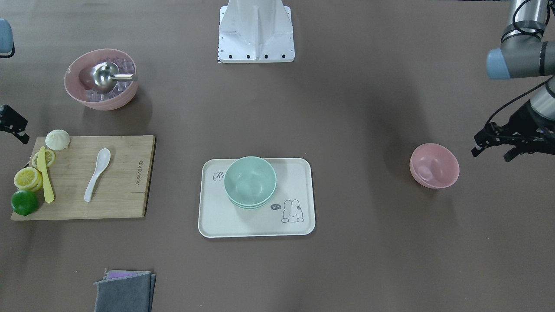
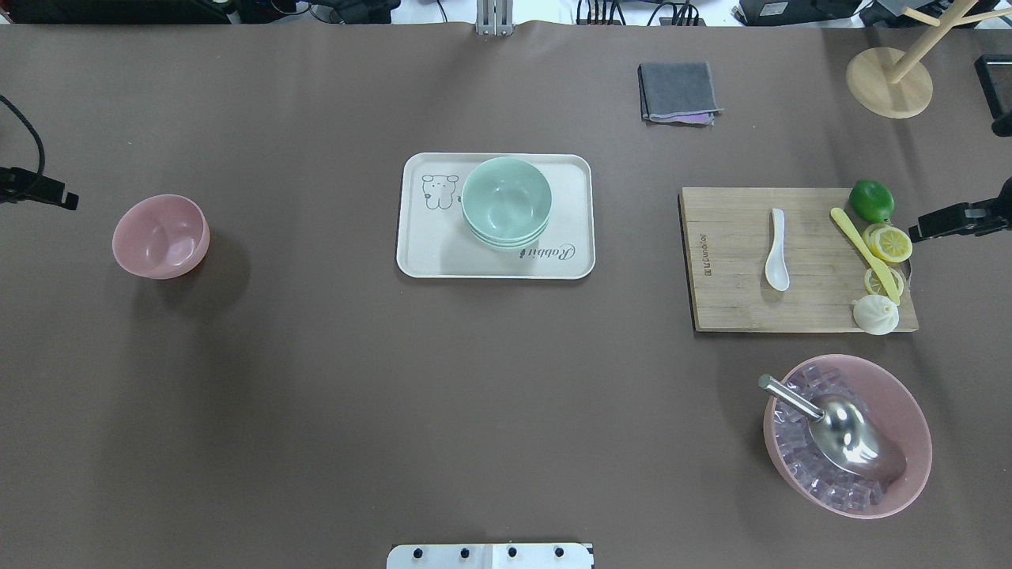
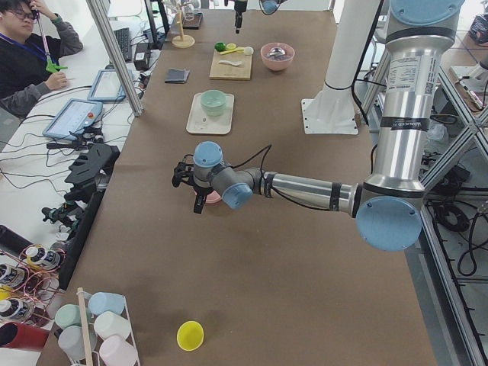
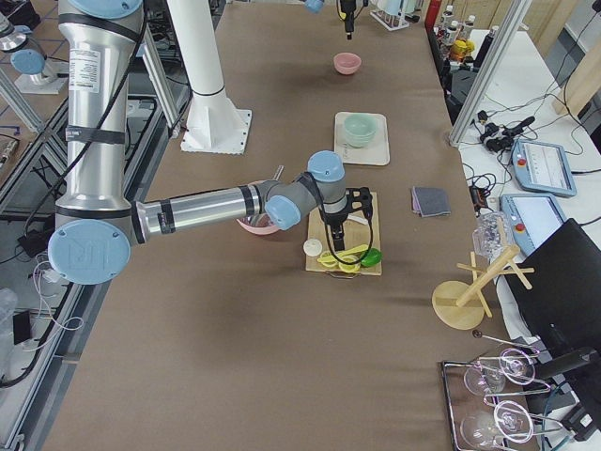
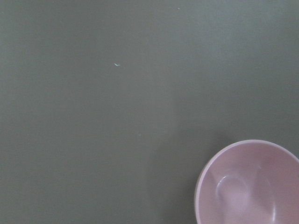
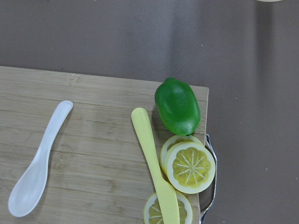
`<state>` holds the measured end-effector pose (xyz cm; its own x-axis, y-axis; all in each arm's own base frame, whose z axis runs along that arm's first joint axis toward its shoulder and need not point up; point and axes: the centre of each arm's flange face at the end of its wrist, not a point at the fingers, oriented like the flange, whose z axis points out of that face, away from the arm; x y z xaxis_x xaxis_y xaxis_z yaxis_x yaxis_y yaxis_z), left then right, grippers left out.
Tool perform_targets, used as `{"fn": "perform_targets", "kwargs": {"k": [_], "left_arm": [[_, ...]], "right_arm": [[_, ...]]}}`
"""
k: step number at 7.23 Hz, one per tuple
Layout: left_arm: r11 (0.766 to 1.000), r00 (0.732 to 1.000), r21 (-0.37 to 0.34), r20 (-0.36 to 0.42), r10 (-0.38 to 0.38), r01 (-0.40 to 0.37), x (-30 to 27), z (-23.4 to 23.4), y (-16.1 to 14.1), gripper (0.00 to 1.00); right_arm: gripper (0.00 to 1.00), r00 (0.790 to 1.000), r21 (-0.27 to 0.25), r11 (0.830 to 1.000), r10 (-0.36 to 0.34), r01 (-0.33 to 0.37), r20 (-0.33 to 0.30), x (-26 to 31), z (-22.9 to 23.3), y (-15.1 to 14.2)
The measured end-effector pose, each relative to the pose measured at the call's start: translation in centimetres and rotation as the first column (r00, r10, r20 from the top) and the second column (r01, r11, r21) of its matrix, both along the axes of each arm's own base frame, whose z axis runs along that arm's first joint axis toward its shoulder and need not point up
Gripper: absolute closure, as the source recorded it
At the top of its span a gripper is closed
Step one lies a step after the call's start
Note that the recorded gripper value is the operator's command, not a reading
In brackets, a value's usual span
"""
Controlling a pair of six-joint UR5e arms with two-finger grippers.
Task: Stack pink bowl on green and place spoon
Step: 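Move the left gripper down to grasp the pink bowl rim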
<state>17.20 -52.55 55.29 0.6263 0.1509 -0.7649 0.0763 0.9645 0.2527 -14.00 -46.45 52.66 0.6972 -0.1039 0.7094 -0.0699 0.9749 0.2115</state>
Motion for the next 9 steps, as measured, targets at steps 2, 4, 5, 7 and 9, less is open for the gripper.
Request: {"fn": "perform_targets", "kwargs": {"k": [2,4,5,7,9], "left_arm": [[1.000,1.000,0.008,0.012,-0.006,0.005,3.3,1.3,-0.1,0.44],[1.000,1.000,0.018,0.011,-0.001,0.001,4.5,1.7,-0.6,0.66],[1.000,1.000,0.021,0.010,0.006,-0.006,5.0,1.7,-0.6,0.67],[1.000,1.000,0.025,0.008,0.019,-0.019,5.8,1.5,-0.5,0.78],[0.999,1.000,0.025,0.007,0.025,-0.025,6.2,1.4,-0.4,1.00]], "right_arm": [[0.00,1.000,0.001,1.000,0.003,-0.003,0.002,-0.6,0.0,0.2],[0.00,1.000,0.002,1.000,0.003,-0.004,0.002,-0.7,-0.1,0.2],[0.00,1.000,0.002,1.000,0.003,-0.003,0.002,-0.7,-0.1,0.2],[0.00,1.000,0.002,1.000,0.004,-0.004,0.002,-0.7,-0.1,0.2],[0.00,1.000,0.003,1.000,0.004,-0.004,0.002,-0.7,-0.1,0.2]]}}
